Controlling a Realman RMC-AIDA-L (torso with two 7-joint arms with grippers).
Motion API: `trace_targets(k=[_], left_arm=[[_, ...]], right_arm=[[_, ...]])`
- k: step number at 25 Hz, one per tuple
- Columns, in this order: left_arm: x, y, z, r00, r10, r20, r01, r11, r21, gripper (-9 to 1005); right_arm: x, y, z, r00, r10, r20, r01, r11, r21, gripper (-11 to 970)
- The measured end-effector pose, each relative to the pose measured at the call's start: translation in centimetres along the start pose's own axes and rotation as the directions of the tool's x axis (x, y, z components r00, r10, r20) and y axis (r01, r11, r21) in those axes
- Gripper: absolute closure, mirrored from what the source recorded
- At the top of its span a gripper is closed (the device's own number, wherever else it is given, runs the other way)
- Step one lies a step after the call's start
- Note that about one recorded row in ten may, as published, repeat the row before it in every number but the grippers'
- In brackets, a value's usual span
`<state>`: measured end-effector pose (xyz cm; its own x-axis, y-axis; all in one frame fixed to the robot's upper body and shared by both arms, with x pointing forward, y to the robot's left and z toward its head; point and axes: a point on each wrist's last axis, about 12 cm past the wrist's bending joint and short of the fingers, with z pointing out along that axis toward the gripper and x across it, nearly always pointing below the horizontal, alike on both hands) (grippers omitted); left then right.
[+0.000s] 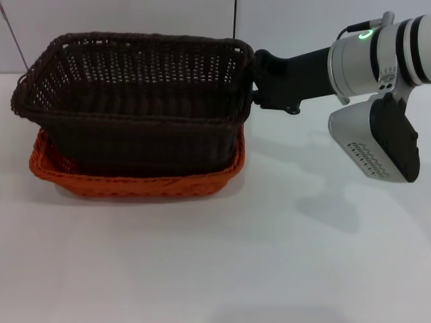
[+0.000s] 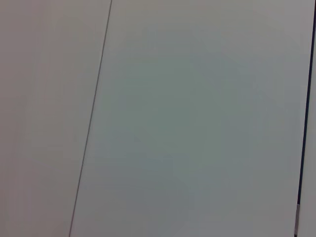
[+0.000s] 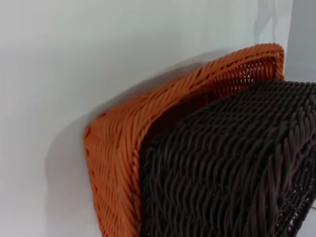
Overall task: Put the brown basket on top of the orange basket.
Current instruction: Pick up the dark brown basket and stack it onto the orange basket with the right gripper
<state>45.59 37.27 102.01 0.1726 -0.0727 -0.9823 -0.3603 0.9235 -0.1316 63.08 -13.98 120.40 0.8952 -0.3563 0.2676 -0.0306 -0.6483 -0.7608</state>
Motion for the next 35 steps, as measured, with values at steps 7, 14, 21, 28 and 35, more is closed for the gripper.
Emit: trace_targets(k=[7, 14, 21, 28, 35], left_arm=[[0.1, 0.1, -0.4, 1.000, -0.005, -0.004, 0.005, 1.000, 0.003, 200], [0.3, 0.1, -0.7, 1.000, -0.025, -0.018, 0.025, 1.000, 0.014, 200], [0.3, 0.1, -0.6, 1.000, -0.026, -0.017, 0.026, 1.000, 0.015, 200], [0.3, 0.2, -0.5, 1.000, -0.023, -0.020, 0.023, 1.000, 0.016, 200], [0.3, 0.4, -0.6, 1.000, -0.019, -0.018, 0.020, 1.000, 0.013, 200]], right_arm=[[-1.4, 0.6, 0.2, 0.998, 0.049, 0.036, -0.050, 0.998, 0.044, 716], [-2.5, 1.8, 1.5, 0.998, 0.069, -0.007, -0.068, 0.994, 0.085, 714], [-3.1, 2.3, 1.2, 0.994, 0.111, -0.010, -0.109, 0.987, 0.121, 627], [-3.7, 2.3, 1.5, 0.994, 0.110, -0.023, -0.106, 0.985, 0.133, 476], [-4.2, 2.6, 1.3, 0.994, 0.104, -0.041, -0.097, 0.986, 0.137, 341]])
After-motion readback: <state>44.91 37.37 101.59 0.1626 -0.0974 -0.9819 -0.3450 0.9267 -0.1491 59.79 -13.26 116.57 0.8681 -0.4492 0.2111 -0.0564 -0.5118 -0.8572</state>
